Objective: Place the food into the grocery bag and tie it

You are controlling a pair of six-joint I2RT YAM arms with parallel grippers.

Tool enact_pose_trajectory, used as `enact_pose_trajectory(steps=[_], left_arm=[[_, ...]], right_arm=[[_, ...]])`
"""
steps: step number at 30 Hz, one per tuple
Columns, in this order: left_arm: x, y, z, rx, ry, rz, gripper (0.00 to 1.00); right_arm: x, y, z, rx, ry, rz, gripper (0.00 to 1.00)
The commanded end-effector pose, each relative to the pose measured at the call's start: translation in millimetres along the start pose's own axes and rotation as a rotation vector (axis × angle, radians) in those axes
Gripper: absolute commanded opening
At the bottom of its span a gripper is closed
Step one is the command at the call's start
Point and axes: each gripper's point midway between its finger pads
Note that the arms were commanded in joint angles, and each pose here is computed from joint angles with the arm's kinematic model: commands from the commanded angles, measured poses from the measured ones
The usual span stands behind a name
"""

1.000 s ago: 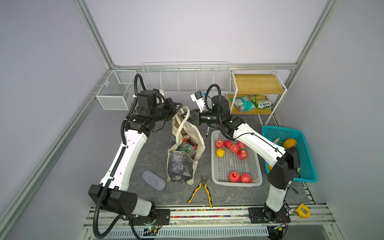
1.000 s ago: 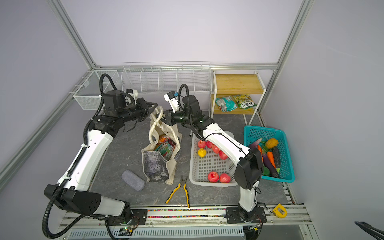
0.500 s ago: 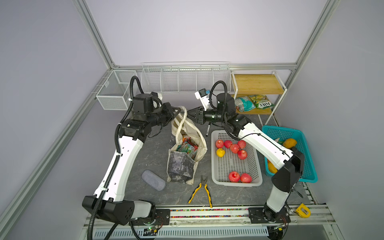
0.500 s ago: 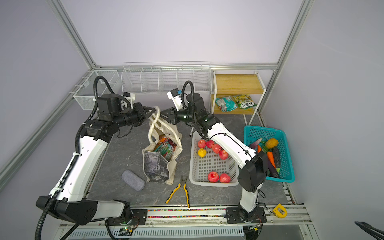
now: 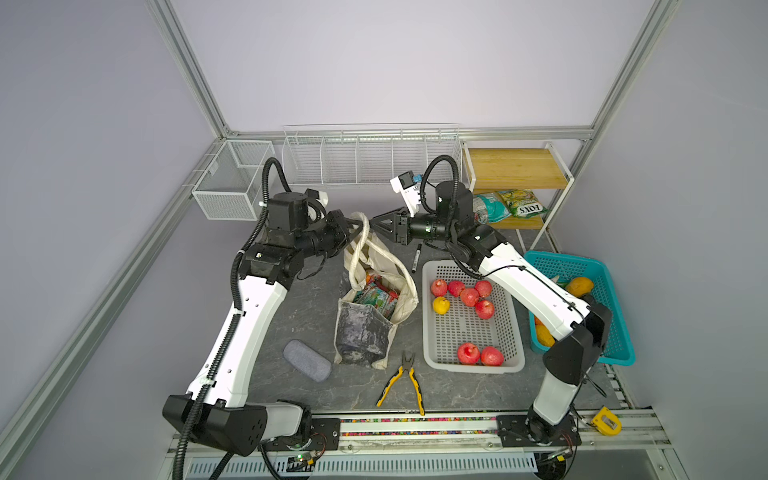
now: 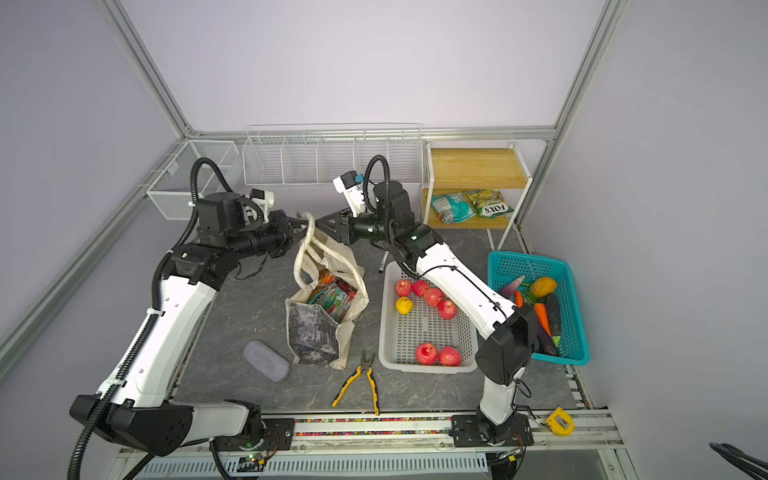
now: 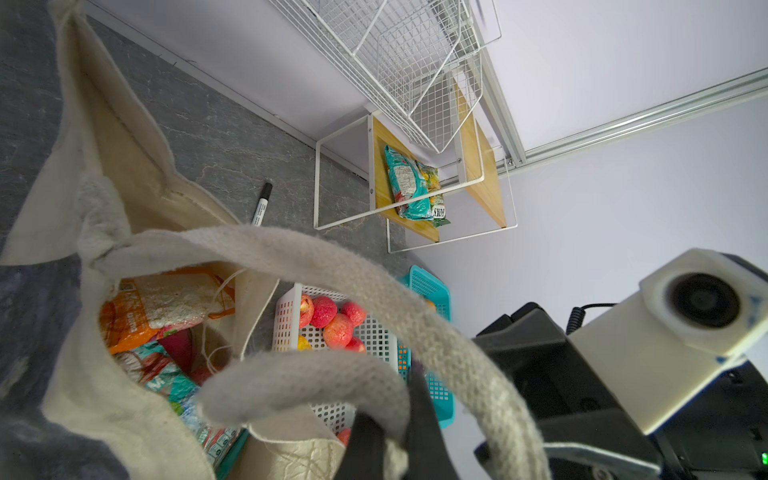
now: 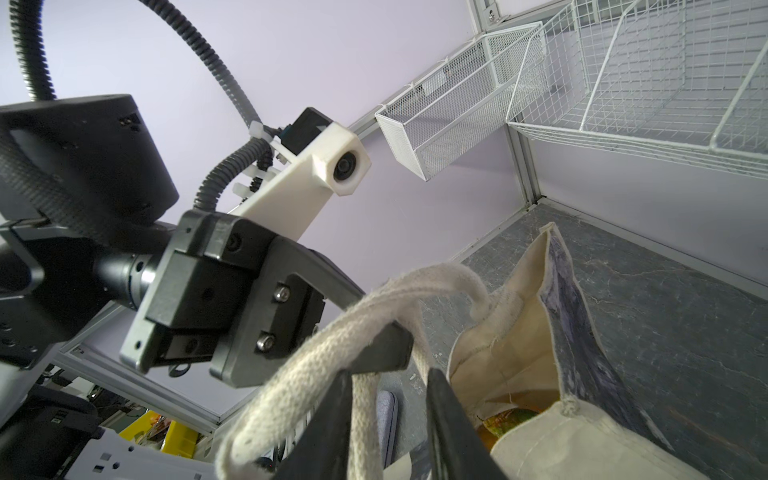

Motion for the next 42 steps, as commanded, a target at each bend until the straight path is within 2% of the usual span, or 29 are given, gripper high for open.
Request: enact_pose_trajectory(steps=[1,9,11,16,23,31,36,42], left_arm=[[0,6,-25,-0.029,-0.065,-0.003,0.00],[-7,13,-43,-0.038,-0.135,0.007,0.00],[-8,14,-46,-0.036,-0.152,0.009,0.00],[-12,17,-56,-0.032,-0.194,0.026,0.00],[-18,17,-63,-0.014,-0.229,0.055,0.00],[-20,11,-61,0.000,-0.233,0.095,0.00],[-18,7,-62,0.002,-0.240,0.114,0.00],[-16,2,-59,0.009,-0.236,0.131,0.00]], right_arm=[[19,18,5,0.059,-0.026,-0.030,0.34],[58,16,-31,0.052,-0.133,-0.035,0.51],[67,8,-41,0.039,-0.154,-0.026,0.51],[68,-39,-57,0.002,-0.148,0.051,0.43],[54,-82,-42,0.032,0.014,0.041,0.38],[39,-85,-32,0.035,0.182,-0.058,0.38],[25,-92,-21,0.035,0.281,-0.095,0.42],[18,-87,-15,0.036,0.337,-0.211,0.45]])
Point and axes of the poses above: each gripper's point midway between its finger pads, its own x axis back along the fingers, its own z axis along the line the jaws close on, y = z × x, and after that the axes turned 9 degrees about x, right-handed
